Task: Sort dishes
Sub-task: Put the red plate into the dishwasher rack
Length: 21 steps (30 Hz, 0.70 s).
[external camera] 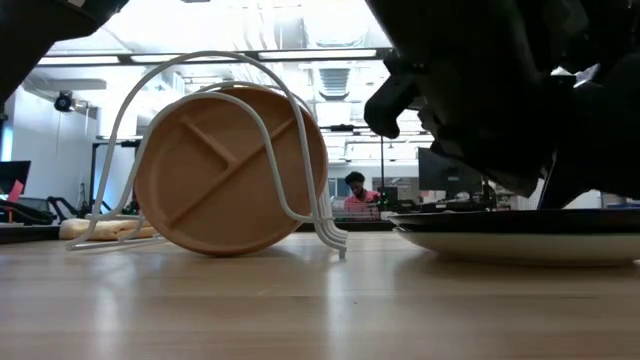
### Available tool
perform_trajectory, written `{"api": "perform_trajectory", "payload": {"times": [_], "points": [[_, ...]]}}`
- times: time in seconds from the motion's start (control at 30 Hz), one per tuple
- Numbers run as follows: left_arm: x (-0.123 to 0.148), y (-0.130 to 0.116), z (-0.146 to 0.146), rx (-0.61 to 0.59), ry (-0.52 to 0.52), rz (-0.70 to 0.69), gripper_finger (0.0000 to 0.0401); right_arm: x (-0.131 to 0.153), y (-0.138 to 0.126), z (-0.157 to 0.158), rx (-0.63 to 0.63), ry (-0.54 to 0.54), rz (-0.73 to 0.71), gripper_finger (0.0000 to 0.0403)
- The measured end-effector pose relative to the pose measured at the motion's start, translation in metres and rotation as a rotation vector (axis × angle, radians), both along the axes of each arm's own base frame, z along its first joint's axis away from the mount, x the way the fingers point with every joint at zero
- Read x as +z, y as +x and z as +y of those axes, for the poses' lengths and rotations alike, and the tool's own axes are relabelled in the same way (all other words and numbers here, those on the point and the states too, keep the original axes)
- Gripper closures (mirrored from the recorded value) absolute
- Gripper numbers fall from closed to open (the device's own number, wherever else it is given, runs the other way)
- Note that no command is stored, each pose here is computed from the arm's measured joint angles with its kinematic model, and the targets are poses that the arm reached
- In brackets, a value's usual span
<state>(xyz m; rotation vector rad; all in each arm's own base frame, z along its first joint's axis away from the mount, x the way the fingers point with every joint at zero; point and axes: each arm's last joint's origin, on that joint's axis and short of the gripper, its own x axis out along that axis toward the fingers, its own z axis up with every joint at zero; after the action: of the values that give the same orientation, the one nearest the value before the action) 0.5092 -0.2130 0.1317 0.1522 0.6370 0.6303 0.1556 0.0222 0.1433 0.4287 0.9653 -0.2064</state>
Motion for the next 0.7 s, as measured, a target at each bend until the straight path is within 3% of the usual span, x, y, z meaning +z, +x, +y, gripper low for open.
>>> {"api": "perform_trajectory", "payload": {"times": [0.33, 0.5, 0.7], "points": [[0.016, -0.012, -0.011, -0.033, -0.029, 0.036, 0.0401, 0.0, 0.0, 0.0, -0.003, -0.002, -0.005, 0.0239], [0.016, -0.023, -0.017, -0.039, -0.112, 0.104, 0.0401, 0.0, 0.0, 0.0, -0.005, -0.005, -0.006, 0.023], [0.012, -0.029, -0.019, -0.012, -0.126, 0.13, 0.0401, 0.001, 0.002, 0.0, -0.007, -0.005, -0.022, 0.0232]]}}
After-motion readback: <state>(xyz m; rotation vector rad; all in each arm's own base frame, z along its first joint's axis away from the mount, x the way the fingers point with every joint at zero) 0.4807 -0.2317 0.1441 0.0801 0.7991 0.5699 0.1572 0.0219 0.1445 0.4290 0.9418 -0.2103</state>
